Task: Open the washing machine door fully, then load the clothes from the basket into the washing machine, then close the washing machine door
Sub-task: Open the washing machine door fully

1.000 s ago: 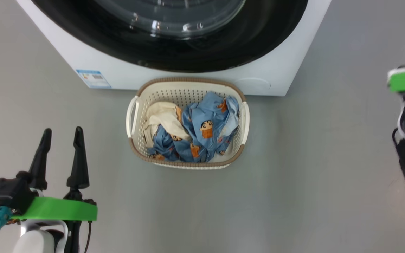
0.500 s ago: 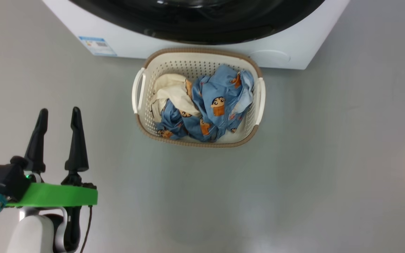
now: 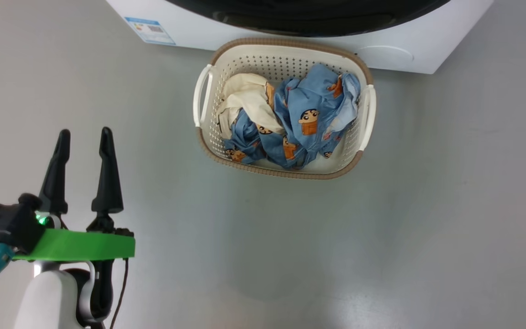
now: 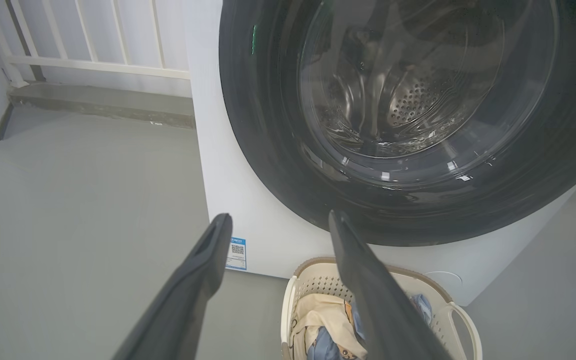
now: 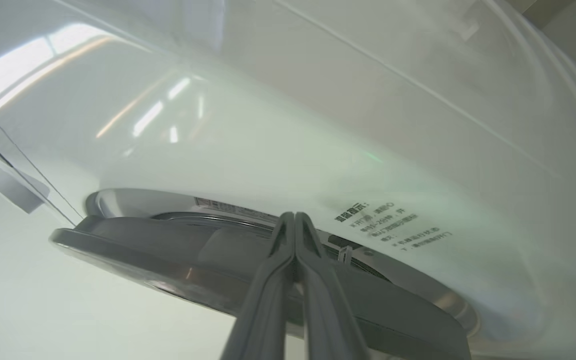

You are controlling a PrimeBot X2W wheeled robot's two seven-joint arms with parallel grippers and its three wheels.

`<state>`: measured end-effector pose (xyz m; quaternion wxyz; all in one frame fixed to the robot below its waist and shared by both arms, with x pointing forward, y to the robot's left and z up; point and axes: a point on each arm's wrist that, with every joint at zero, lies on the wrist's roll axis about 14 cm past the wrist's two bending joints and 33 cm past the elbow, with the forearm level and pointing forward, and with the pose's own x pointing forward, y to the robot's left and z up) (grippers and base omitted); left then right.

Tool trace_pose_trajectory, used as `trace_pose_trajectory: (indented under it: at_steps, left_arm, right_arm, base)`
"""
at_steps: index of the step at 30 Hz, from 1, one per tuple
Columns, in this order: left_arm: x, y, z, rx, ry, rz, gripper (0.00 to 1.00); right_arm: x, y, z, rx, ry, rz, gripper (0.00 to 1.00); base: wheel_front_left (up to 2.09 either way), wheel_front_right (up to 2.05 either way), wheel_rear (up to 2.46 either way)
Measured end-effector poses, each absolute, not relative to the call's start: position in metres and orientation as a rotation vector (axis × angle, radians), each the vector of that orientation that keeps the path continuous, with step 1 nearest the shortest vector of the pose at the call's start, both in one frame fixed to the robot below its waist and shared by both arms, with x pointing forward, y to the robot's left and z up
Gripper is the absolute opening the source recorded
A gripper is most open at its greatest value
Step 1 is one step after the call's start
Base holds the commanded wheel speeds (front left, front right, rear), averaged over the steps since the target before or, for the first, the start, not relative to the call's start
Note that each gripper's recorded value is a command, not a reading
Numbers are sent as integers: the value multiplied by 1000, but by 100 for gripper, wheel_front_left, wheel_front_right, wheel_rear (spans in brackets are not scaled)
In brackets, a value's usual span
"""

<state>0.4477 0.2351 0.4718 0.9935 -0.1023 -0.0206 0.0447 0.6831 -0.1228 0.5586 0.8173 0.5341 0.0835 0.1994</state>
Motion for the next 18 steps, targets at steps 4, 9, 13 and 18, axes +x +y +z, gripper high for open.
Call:
trace_pose_trajectory:
  at_steps: [4,9,13,18]
  left_arm:
    - [447,238,469,-204,-34,103,100]
    - [445,240,466,-209,-26,114,100]
    - [445,242,464,-222,-24,124,100]
    - [447,245,469,-227,-40,136,100]
  right_arm:
    - [687,-104,551,1145,269,483,0]
    - [691,-90,551,1136,324,526,0]
    - [698,-84,551,1141,352,541,0]
    - [702,-73,547,1136,409,562,0]
  base:
    - [0,0,0]
    - [0,0,0]
    - [0,0,0]
    - [0,0,0]
